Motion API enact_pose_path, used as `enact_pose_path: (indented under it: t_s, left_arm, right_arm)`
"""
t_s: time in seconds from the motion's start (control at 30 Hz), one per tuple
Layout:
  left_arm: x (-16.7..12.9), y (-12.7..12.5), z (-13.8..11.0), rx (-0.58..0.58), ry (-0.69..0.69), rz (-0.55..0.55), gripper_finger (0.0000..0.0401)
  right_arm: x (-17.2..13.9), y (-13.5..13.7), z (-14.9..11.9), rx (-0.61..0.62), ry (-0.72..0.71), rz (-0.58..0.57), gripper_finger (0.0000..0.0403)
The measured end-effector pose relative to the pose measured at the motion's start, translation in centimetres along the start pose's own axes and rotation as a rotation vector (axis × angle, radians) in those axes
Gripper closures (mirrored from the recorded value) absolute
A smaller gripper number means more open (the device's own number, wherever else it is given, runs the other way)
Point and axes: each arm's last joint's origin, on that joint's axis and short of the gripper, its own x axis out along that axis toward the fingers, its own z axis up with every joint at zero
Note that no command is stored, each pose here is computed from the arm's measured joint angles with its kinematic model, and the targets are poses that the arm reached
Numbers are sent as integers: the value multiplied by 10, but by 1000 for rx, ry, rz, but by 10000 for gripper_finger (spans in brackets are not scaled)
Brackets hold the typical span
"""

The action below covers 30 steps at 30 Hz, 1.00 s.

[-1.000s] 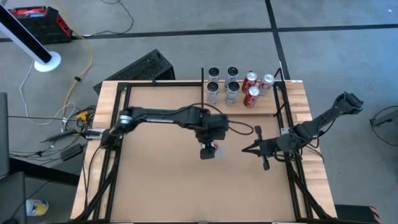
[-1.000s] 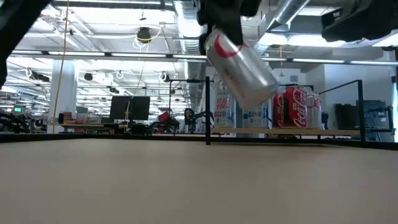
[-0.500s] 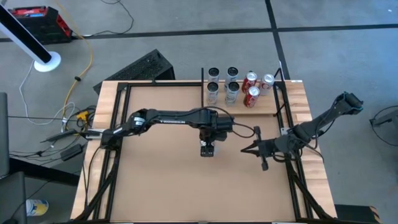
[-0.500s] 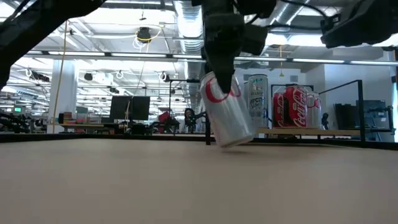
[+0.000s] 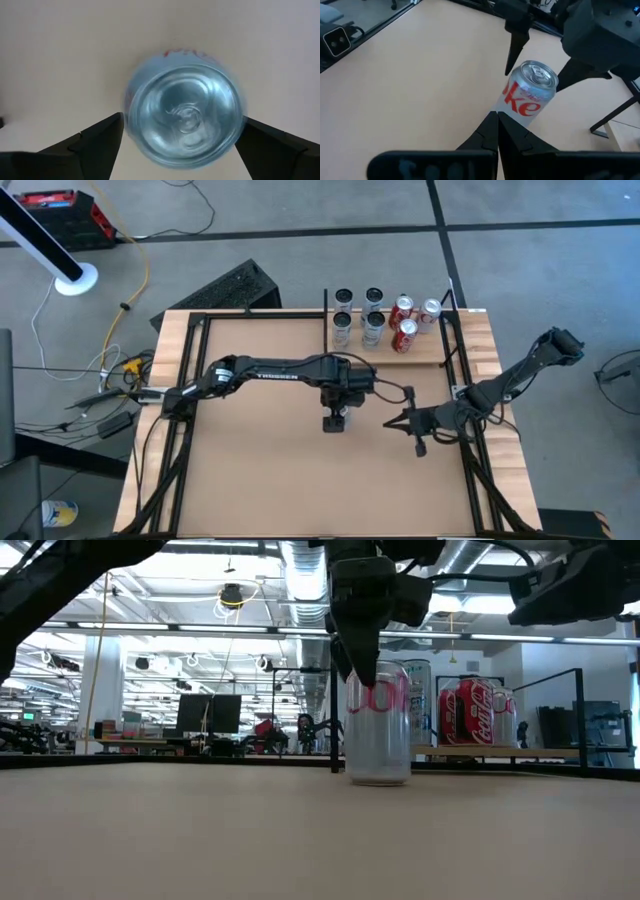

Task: Place canned beverage on shelf
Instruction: Put the silver soda can on the shelf align with the other silver soda can

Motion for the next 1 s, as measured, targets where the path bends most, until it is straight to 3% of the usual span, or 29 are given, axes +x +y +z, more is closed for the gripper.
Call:
enact_pose_path:
  t_s: [0.43,0.57,0.67,0.83,1.0]
  left_arm:
    - [-18,5,-15,-43,156,22,58]
    - [-33,7,-23,-95,200,213,58]
    - [-45,4,-27,-59,196,360,58]
    - [-88,-11,-38,11,117,422,58]
    - [-131,-17,-76,-9,62,481,58]
  right_arm:
    - [1,1,1,83,-8,0,376]
    - [1,0,3,95,-26,1,376]
    - [1,0,6,97,-58,1,376]
    - [1,0,13,123,-124,-1,376]
    - [0,-1,18,158,-176,-1,376]
